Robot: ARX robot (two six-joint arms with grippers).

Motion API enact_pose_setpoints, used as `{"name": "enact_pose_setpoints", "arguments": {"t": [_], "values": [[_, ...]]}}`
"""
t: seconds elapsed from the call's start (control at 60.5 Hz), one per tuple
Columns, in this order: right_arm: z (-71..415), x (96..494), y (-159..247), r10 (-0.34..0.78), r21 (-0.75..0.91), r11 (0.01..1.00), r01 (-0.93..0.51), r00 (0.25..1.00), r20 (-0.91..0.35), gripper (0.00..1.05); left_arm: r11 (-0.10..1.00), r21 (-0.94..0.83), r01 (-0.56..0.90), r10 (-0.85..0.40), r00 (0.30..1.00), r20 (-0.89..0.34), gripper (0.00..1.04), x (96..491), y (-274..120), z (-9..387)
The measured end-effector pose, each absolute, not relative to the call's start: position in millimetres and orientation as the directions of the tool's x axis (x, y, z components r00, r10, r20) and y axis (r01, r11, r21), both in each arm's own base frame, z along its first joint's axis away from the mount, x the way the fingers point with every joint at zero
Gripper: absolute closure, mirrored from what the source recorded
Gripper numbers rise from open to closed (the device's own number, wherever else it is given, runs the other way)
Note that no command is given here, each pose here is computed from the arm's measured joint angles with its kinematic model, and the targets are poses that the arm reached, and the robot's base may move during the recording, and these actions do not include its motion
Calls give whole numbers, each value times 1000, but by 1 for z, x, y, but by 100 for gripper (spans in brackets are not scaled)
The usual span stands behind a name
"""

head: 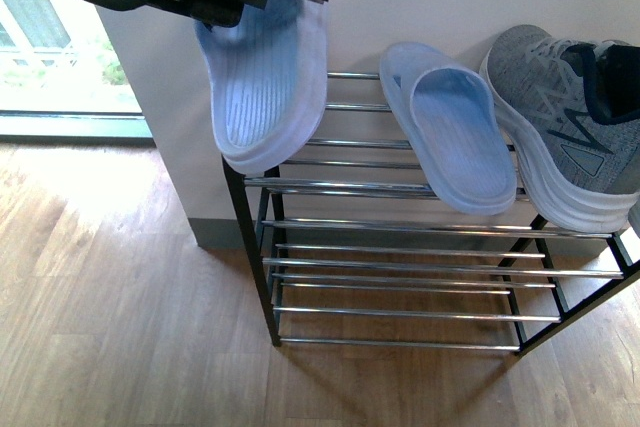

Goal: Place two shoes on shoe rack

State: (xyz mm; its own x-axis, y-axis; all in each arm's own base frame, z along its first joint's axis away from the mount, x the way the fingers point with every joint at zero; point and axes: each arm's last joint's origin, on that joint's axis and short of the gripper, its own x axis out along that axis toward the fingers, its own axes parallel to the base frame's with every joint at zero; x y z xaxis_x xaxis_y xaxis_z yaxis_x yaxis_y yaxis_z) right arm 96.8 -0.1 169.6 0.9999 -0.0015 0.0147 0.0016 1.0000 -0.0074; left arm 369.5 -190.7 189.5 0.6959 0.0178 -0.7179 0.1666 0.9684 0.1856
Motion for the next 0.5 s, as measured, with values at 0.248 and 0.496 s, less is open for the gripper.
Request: {"name": "enact_pose_setpoints", "arguments": {"t": [0.248,0.496], "values": [[170,97,0,-1,-8,1000,1,1000,15,9,944,195,265,-20,636,-771,103,406,-211,160],[170,97,0,-1,-7,1000,1,1000,15,9,919,221,327,-20,597,-802,103,426,-236,133]]}}
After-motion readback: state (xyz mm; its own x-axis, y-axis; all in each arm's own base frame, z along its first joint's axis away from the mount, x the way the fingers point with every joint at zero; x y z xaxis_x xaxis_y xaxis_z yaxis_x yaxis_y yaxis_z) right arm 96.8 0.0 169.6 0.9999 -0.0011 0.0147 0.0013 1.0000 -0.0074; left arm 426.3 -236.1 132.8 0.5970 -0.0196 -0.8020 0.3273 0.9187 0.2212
